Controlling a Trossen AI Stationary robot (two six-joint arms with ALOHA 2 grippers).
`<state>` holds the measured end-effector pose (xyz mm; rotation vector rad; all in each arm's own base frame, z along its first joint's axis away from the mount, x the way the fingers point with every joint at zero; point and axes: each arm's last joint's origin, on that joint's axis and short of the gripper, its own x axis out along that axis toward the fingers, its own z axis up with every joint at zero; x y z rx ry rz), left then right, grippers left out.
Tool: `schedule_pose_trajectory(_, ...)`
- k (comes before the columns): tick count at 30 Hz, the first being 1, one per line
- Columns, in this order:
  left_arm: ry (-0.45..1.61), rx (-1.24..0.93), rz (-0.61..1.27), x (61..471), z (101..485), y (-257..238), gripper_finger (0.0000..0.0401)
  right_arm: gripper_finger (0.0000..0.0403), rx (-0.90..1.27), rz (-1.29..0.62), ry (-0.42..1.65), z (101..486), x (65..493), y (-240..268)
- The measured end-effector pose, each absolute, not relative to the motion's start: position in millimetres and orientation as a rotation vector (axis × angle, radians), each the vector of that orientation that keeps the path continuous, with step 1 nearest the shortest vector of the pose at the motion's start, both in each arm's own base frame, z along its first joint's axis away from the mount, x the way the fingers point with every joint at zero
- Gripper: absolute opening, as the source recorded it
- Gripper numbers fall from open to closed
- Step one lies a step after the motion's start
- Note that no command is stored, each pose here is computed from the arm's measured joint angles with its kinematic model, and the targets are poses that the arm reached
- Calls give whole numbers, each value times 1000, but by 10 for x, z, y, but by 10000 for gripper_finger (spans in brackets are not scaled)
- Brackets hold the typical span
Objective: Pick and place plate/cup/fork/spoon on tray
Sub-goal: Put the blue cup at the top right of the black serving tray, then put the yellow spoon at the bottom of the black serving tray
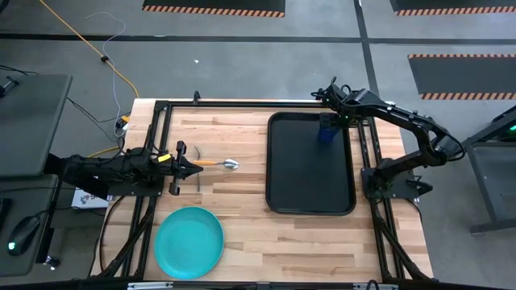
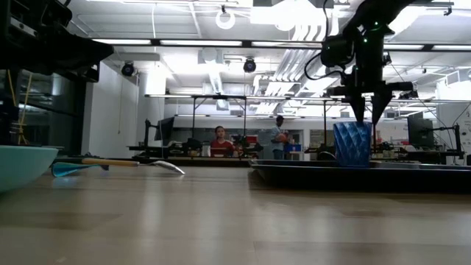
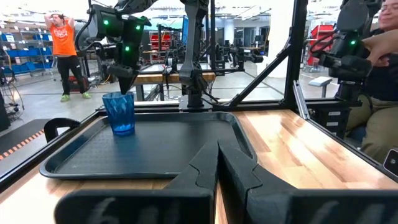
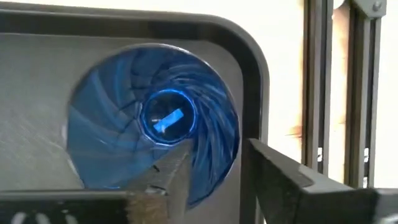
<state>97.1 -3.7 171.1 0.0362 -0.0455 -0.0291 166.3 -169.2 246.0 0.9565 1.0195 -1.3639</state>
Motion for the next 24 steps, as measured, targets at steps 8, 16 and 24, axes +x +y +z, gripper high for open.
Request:
schedule_pose_trajectory(8, -46, 36, -29, 971, 1711, -37, 0, 172, 872, -1312, 979, 2728, 1729, -1745)
schedule_pose_trajectory(16, -45, 36, -29, 971, 1711, -37, 0, 172, 581, -1205, 875, 3077, 1909, -1555)
schedule_pose_trajectory(24, -46, 36, -29, 971, 1711, -37, 0, 172, 324, -920, 665, 3199, 2013, -1209)
